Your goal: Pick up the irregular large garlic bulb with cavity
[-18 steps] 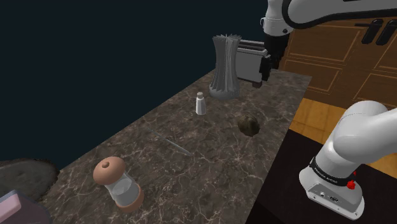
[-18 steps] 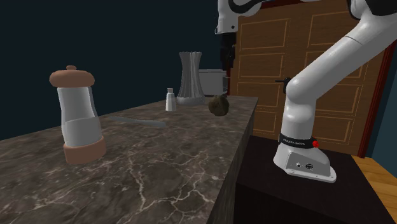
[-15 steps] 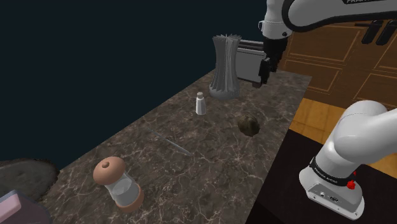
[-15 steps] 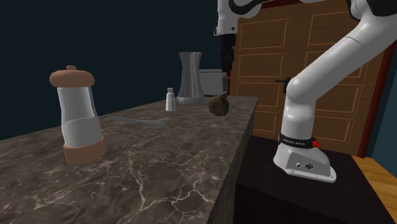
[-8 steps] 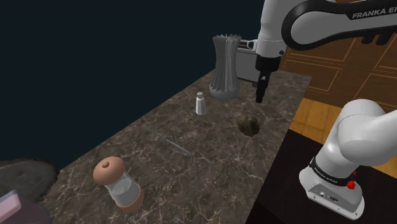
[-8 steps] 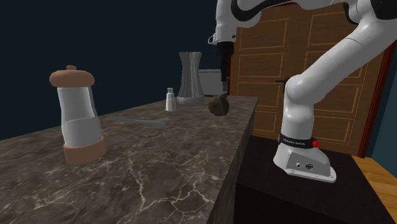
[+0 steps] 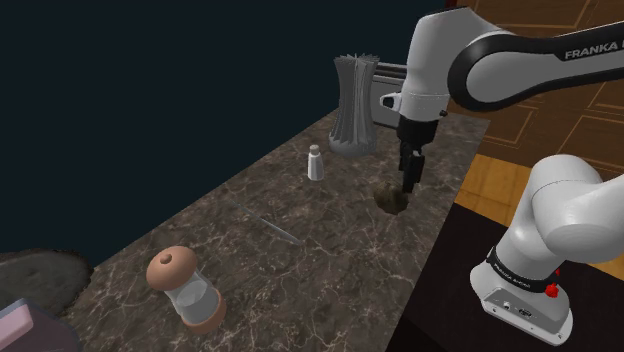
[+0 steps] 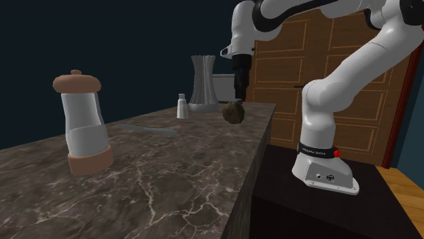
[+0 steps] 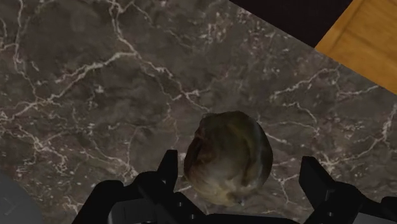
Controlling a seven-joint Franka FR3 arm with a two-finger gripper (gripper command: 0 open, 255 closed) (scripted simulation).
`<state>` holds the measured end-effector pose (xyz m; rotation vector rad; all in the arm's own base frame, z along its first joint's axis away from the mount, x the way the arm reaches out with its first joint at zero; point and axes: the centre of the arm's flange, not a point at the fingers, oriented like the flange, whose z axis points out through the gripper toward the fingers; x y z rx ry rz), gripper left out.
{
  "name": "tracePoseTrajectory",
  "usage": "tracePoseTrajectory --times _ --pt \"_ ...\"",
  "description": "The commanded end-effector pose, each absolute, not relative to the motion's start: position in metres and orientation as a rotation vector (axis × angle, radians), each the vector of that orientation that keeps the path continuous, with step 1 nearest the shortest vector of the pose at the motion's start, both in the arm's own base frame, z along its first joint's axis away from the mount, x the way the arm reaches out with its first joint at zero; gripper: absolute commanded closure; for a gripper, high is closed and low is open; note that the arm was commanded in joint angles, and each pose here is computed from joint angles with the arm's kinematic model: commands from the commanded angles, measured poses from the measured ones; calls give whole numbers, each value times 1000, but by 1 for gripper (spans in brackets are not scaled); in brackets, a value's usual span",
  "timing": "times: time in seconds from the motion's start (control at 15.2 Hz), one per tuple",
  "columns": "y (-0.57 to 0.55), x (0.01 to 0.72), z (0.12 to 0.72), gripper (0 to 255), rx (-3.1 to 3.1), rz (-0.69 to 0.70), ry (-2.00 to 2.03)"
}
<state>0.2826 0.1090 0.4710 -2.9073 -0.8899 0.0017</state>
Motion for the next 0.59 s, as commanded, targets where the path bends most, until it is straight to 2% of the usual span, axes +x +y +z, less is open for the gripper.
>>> tracePoseTrajectory --times 0.0,0.33,0.4,0.53 --pt "110 282 459 0 -2903 1 -895" --pt "110 282 440 0 -2903 1 -895" --pt "110 282 441 255 -2904 1 -895" --pt "111 282 441 255 -2904 1 -895"
